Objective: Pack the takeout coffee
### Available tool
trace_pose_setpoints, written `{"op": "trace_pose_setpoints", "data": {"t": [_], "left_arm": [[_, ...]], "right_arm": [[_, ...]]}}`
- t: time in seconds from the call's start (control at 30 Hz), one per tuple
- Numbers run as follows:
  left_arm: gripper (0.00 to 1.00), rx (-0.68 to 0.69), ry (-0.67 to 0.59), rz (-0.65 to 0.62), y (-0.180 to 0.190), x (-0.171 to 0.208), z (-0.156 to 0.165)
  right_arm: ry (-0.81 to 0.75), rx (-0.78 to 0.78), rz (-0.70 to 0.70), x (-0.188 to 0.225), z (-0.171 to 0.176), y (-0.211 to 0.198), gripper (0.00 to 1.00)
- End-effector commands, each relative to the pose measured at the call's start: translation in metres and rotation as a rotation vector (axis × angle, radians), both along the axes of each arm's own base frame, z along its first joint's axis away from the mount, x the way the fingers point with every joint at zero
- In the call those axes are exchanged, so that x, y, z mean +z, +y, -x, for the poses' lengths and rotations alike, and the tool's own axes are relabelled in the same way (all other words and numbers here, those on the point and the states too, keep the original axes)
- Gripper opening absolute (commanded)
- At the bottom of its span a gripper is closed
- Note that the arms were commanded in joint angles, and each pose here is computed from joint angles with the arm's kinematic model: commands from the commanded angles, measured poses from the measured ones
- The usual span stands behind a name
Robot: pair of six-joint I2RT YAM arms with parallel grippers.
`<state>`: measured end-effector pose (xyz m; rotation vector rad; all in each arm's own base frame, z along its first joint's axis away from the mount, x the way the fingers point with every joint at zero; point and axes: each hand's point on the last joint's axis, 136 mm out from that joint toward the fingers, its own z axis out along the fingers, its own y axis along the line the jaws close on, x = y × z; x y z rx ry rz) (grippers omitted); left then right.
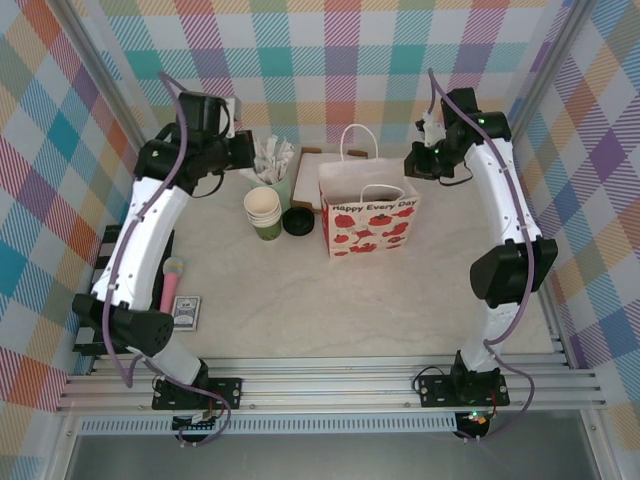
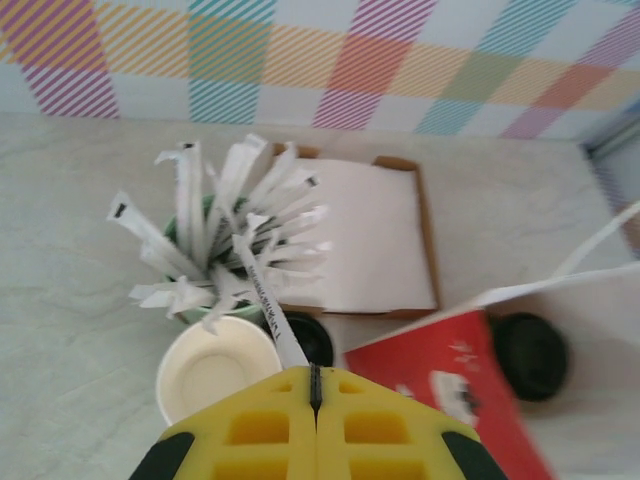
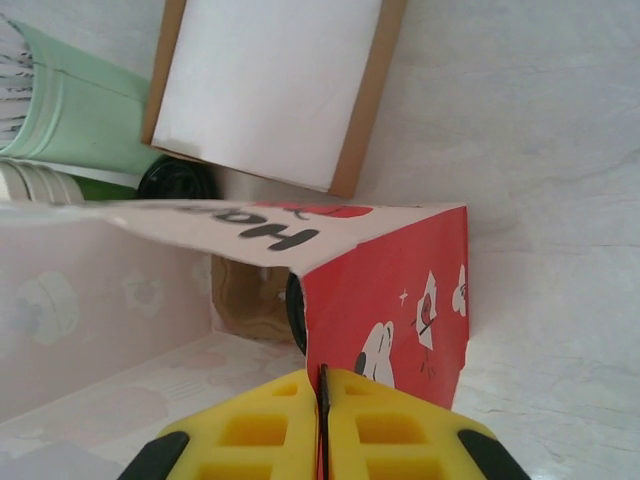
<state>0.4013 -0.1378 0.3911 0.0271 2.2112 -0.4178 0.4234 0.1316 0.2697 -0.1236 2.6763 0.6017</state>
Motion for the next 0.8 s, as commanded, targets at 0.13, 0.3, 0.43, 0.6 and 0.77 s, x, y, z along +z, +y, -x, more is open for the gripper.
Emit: {"op": "trace_pose_setpoints", "data": {"t": [0.13,0.3,0.43,0.6,0.77], "left_arm": [[0.0,-0.155,-0.099,0.176,-0.015,0.066,0.067],[0.0,-0.292,-0.125,0.275,-0.034,0.088,0.094],[0.0,-0.353,-0.088,0.301,-0.045,0.083,0.096],[0.0,-0.381,0.0,0.294,-0.055,0.062,0.086],[0.0,-0.376,0.091,0.15,-0.059,0.033,0.081]], "right_arm": [[0.026,0.027,-0.065,0.018,0.027,0.029,0.11],[0.024,0.041,-0.044,0.019,0.031,0.032,0.12],[0.024,0.041,-0.034,0.02,0.033,0.032,0.12],[0.024,0.047,-0.024,0.019,0.036,0.032,0.12],[0.018,0.055,-0.021,0.02,0.037,0.033,0.12]]}}
